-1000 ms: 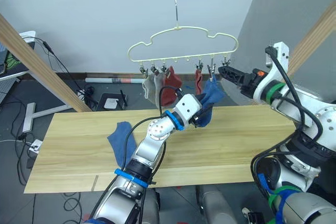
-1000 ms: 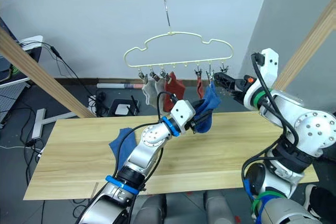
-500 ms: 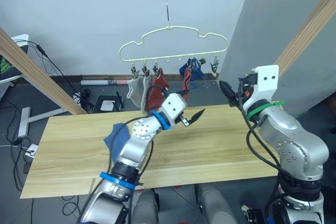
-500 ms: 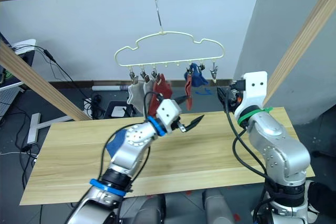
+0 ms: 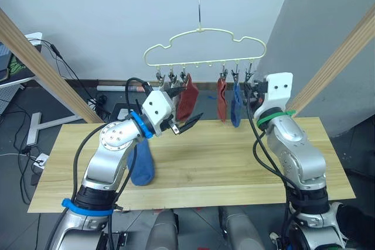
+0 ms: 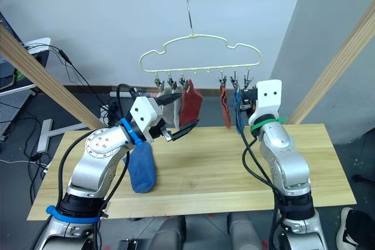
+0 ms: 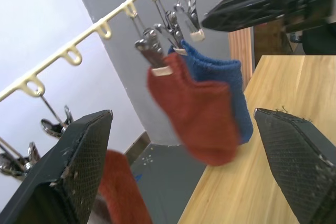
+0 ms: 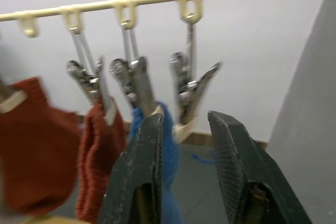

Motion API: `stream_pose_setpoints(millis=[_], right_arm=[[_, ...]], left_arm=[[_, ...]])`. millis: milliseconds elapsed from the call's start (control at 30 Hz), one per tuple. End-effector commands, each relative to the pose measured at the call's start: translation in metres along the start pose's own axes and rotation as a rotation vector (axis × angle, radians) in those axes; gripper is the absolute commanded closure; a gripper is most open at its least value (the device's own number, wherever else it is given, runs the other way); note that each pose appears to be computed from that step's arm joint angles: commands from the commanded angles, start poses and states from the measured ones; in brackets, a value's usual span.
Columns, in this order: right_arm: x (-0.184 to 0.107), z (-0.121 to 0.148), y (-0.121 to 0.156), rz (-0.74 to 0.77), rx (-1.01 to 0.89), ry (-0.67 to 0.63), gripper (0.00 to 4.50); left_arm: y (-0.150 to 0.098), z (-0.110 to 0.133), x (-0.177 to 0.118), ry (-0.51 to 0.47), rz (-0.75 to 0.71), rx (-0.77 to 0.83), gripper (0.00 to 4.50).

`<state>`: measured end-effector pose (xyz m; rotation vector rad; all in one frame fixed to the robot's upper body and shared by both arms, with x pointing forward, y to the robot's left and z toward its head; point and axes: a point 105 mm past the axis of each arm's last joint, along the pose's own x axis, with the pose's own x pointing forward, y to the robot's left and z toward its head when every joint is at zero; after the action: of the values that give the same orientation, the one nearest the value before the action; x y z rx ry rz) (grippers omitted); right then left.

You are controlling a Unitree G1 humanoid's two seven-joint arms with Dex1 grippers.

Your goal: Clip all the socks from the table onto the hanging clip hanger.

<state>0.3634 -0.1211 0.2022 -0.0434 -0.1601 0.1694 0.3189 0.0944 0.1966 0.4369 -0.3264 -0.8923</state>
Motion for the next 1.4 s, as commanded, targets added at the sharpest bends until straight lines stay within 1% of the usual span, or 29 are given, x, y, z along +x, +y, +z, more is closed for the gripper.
stream_pose_setpoints(millis=[33,733,1400], right_arm=[[0.005,0.015,-0.002,-0.026,-0.019,-0.069,3.18],[0.023,0.018,0.003,-0.058,-0.053,-0.091,3.18],[0.033,0.035,0.002,-0.065,-0.057,-0.136,3.18]], left_arm=[[0.001,0.015,-0.001,-0.039,0.011,0.035,0.0],[0.002,0.023,0.0,-0.056,0.012,0.048,0.0],[0.001,0.033,0.003,-0.091,-0.007,0.027,0.0]])
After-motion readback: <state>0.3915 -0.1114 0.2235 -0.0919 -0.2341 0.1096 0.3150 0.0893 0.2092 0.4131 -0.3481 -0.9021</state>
